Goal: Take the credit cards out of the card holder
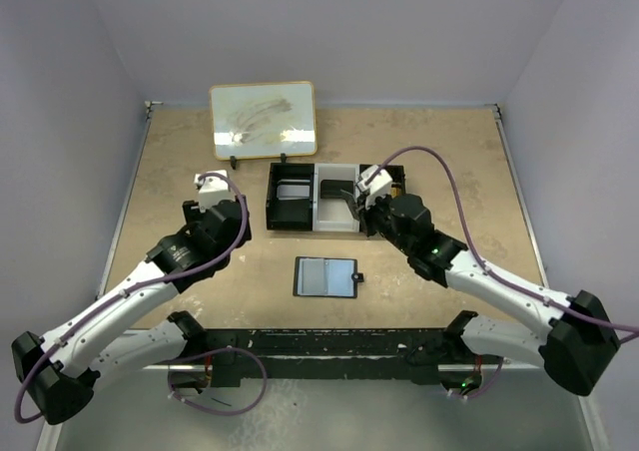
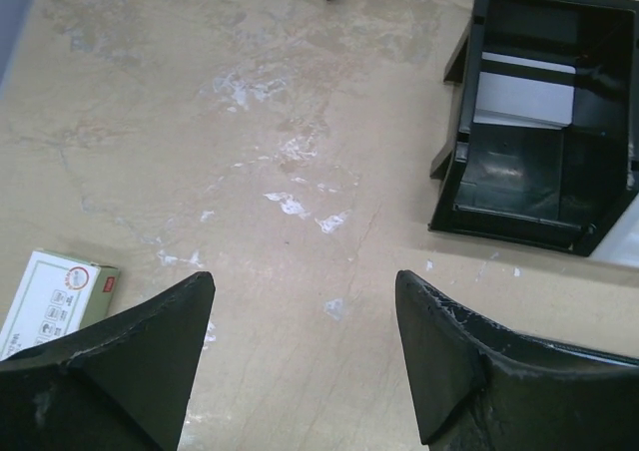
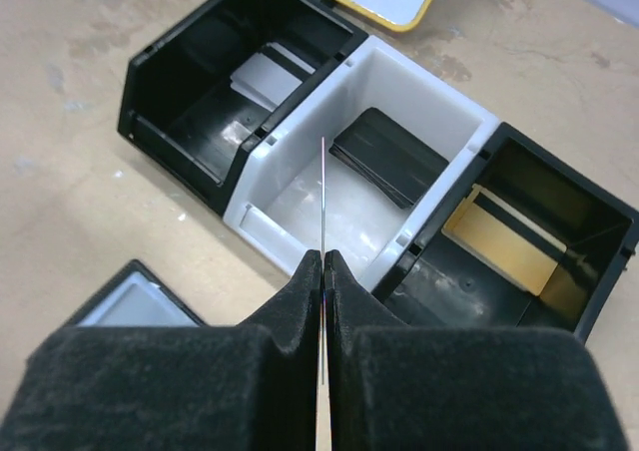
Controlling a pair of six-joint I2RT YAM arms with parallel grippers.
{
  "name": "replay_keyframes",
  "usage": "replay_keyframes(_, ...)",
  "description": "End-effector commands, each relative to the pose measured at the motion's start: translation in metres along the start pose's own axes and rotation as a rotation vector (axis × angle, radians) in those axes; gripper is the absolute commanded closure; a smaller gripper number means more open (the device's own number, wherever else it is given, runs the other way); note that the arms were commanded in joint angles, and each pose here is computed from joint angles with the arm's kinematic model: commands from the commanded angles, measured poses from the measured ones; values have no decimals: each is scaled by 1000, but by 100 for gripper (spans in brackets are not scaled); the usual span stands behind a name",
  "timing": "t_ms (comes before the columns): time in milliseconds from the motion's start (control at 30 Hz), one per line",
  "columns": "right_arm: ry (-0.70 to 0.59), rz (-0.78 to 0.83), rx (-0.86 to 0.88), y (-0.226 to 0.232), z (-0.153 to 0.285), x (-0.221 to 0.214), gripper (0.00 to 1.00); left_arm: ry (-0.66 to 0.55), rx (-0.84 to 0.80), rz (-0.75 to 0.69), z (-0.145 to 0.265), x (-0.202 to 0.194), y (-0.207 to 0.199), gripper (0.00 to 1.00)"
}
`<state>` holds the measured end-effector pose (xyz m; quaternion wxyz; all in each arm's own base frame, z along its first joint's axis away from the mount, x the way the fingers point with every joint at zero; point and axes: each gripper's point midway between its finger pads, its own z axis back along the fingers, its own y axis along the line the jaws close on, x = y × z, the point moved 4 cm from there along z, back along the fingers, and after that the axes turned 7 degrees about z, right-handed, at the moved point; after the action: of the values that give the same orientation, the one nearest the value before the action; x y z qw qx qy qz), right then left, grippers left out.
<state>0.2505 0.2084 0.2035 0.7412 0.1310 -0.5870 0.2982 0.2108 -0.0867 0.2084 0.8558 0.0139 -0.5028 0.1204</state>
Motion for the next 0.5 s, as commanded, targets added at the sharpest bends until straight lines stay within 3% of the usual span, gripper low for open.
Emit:
replay_keyframes(0, -108, 192, 27, -2, -20, 34, 100, -92, 108, 26, 1, 19, 12, 29)
replay_keyframes(300, -30, 466, 156, 10, -67, 28, 100, -152, 155, 46, 6, 29, 24, 28)
replay_keyframes(467, 68, 596, 100, -2, -90, 16, 100, -172, 182, 66, 11, 35, 30, 28)
